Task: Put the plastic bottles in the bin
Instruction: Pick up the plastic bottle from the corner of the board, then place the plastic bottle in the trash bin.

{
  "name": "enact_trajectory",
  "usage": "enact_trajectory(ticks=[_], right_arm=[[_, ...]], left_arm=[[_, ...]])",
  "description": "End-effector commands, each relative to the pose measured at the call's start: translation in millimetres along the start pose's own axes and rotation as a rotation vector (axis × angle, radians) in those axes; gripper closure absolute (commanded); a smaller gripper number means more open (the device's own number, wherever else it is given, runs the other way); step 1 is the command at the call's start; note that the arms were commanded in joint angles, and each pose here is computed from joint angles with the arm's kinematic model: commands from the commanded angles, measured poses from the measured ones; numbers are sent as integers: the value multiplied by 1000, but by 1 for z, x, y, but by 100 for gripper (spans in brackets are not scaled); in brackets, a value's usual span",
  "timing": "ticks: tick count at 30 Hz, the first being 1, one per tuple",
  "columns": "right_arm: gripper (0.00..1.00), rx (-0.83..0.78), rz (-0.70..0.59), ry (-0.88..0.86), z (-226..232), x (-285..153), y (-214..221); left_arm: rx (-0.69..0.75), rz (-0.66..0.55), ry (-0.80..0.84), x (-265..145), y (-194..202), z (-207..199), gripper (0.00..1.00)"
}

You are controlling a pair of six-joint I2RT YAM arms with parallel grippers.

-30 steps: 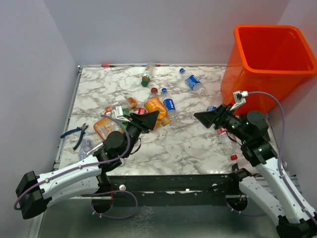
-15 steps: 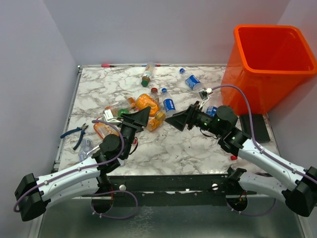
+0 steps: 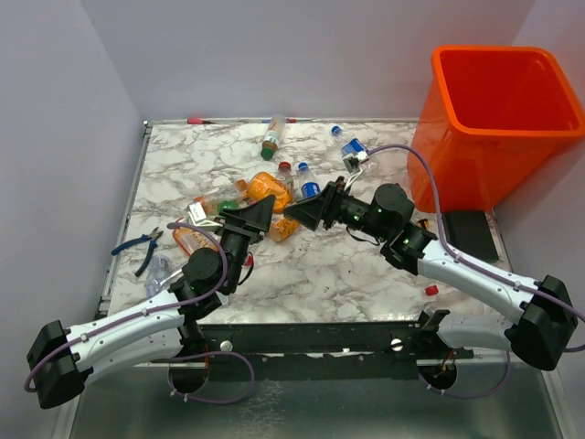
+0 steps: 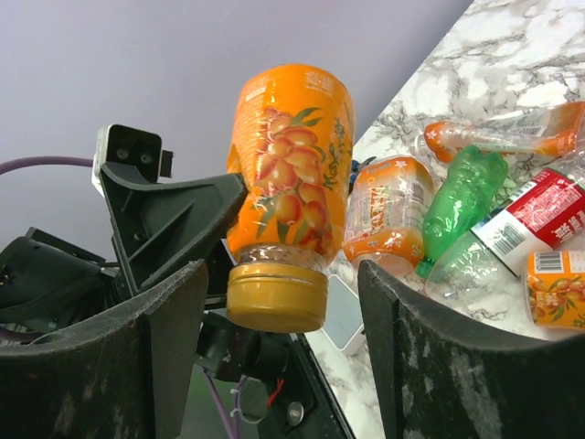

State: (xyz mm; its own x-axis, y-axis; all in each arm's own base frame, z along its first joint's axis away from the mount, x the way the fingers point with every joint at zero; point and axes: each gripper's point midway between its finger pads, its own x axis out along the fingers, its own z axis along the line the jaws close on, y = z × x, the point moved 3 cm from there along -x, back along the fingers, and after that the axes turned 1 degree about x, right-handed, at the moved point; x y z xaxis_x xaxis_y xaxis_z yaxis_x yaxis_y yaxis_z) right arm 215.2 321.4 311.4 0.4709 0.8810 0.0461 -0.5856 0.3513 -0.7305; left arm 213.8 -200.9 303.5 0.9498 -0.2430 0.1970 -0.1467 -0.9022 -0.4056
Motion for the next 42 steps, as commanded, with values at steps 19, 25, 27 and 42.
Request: enact_trajectory(ticks=[19,25,27,42], right_arm=[[100,-238,122,297,2,-65,-25],[100,-327,395,452,2,-112,-18],[100,-344,448,468,2,-119,-16],[100,-326,603,308,18,-101,-2]], left_arm=[[750,126,20,-13,-42,-24,1],[1268,510,498,-42,-13,-58,1],[1411,633,648,-51,5,-48,1],[1918,805,821,-28,45,-14,1]])
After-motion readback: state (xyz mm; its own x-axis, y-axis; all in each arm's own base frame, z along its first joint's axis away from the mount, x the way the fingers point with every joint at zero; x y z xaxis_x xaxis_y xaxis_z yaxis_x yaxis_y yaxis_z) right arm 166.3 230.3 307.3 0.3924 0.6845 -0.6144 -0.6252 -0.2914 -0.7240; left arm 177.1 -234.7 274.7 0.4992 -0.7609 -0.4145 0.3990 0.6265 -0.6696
